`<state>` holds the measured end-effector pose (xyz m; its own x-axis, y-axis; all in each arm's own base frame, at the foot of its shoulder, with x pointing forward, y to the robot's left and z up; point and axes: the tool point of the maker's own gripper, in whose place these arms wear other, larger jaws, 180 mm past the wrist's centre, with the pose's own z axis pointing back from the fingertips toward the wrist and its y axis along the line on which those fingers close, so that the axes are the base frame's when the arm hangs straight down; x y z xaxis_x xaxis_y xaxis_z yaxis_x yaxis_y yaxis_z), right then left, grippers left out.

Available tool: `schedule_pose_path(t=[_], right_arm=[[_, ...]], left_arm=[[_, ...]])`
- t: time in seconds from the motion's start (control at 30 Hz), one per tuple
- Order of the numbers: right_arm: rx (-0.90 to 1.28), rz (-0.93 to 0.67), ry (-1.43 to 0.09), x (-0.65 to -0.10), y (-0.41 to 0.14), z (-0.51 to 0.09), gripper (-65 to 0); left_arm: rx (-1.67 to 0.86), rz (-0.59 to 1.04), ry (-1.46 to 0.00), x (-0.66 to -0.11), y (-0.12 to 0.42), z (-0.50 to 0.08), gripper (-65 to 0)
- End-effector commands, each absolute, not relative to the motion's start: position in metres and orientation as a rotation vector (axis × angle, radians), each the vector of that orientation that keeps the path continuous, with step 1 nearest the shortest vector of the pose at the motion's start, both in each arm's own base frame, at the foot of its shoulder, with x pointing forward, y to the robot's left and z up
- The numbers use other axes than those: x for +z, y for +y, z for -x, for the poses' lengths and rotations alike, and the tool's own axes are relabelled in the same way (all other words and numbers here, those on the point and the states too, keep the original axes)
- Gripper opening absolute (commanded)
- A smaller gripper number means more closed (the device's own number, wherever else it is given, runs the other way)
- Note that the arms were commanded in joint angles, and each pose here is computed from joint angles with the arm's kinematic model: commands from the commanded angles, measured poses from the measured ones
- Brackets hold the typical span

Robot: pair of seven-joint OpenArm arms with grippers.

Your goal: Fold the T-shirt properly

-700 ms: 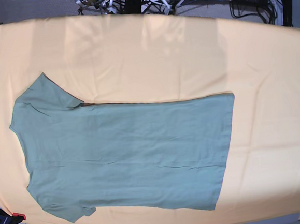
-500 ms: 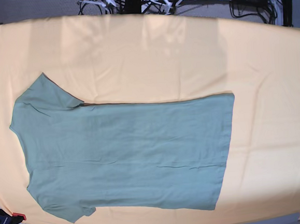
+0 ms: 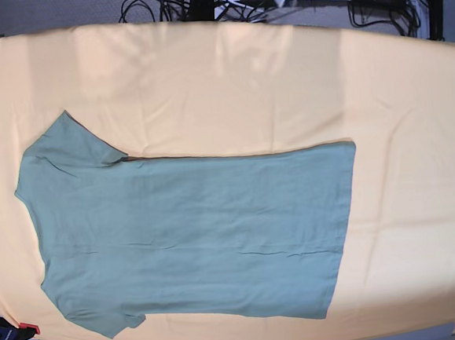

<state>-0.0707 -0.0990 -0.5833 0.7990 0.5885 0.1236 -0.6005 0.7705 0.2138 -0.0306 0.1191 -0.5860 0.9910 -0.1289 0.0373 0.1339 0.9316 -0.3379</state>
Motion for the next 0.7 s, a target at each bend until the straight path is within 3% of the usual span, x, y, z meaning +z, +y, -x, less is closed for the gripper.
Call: schedule_pose_path(t=[0.0, 0.3, 0.67], right_arm=[[0.645, -0.242, -0.079, -0.574, -0.101, 0.068, -65.0], [0.581, -0.277, -0.252, -0.488, -0.093, 0.050, -65.0], [0.516, -0.164, -0.365, -0.390, -0.134, 0.032, -65.0]], left_arm=[[-0.137, 0.373, -0.017, -0.576, 0.119, 0.038, -65.0], [-0.371, 0.387, -0.138, -0.485, 0.145, 0.039, -65.0], [-0.513, 0.267, -0.296, -0.396, 0.179, -0.016, -65.0]])
